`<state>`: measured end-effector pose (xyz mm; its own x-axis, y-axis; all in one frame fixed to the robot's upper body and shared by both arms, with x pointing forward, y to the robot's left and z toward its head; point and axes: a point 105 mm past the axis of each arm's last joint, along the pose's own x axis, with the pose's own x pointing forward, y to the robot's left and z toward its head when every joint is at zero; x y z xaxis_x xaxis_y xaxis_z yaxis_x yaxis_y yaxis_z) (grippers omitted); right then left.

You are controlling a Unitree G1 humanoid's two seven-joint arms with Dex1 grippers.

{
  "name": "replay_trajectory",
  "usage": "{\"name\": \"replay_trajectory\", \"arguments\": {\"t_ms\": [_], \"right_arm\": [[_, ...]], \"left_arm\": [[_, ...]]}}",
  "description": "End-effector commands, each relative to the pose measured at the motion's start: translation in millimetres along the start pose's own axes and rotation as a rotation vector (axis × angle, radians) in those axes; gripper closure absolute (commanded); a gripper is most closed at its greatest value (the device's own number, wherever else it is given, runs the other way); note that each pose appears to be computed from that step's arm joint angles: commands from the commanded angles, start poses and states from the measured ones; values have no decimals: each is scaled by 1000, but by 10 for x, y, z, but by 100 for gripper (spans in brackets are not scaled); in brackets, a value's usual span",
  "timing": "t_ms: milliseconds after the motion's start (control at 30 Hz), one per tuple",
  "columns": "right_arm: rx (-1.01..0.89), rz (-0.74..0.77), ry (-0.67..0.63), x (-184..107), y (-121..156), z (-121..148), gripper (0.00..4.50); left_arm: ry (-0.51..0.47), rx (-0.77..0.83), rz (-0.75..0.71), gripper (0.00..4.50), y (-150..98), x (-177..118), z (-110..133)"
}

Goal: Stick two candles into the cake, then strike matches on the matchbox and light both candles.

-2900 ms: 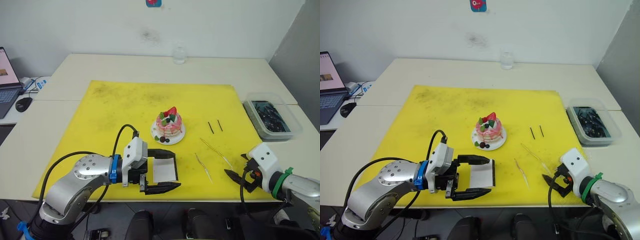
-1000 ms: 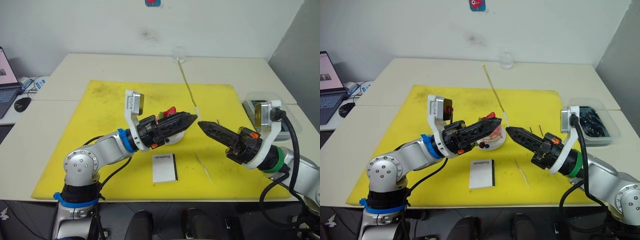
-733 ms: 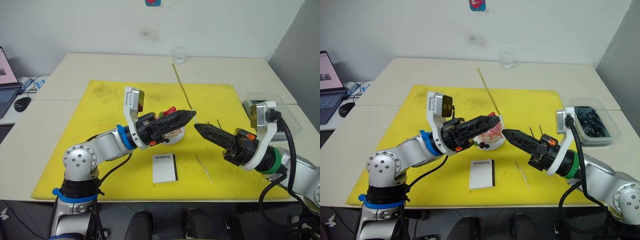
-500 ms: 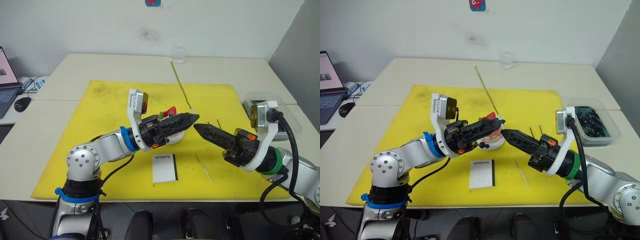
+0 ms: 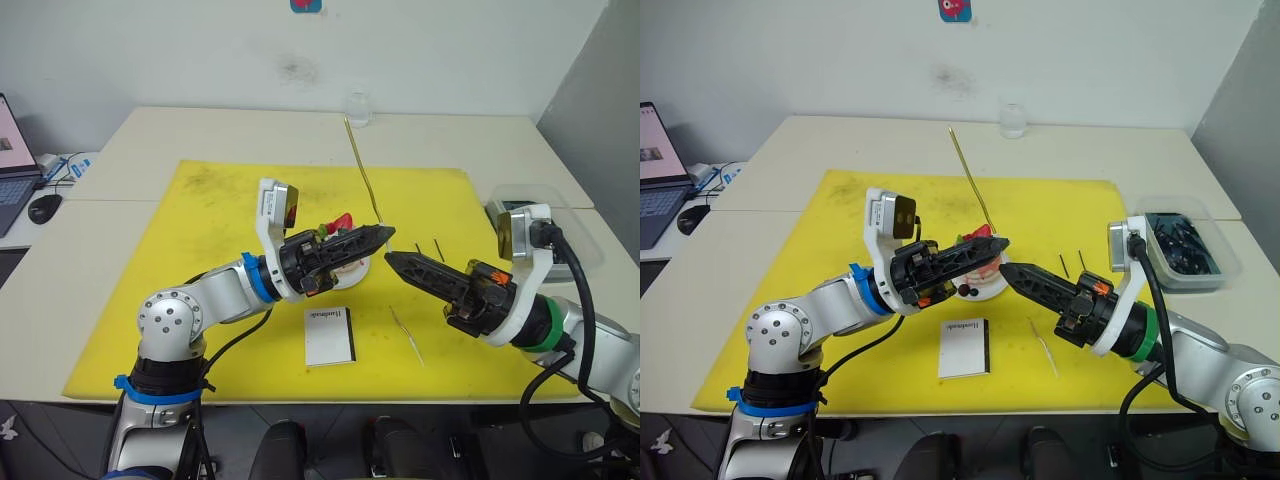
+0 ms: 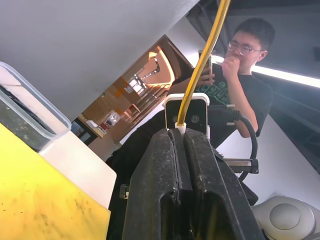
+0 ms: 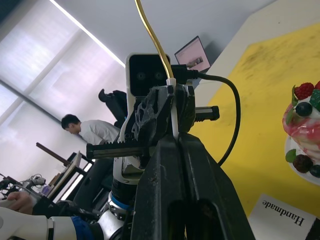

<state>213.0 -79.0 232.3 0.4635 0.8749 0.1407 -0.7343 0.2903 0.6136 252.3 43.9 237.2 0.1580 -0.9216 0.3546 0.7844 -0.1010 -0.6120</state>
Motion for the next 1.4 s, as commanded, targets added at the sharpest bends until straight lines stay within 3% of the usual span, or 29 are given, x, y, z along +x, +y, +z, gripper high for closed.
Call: {"name": "replay_trajectory", "arguments": {"t_ms": [33, 167, 267, 400, 600, 733, 900, 1400], "right_arm": [[-22, 34, 8, 15, 85, 0, 450], [-55, 14, 43, 2, 49, -31, 450], [-139, -16, 86, -28, 2, -59, 368], [-484, -118, 230, -85, -175, -52, 228], [-699, -91, 291, -43, -191, 8, 14], [-788, -63, 301, 59, -166, 11, 6], [-877, -106, 306, 155, -251, 30, 6], [-898, -156, 297, 205, -329, -46, 6]], "left_arm": [[14, 36, -44, 448, -96, 41, -6], [10, 94, -12, 448, -84, 12, 38], [7, 175, 32, 450, -62, -20, 125], [51, 390, 152, 450, 24, -153, 311], [89, 648, 312, 450, 238, -388, 591], [84, 755, 400, 450, 461, -528, 747], [95, 865, 434, 450, 687, -539, 762], [147, 839, 475, 450, 941, -739, 572]]}}
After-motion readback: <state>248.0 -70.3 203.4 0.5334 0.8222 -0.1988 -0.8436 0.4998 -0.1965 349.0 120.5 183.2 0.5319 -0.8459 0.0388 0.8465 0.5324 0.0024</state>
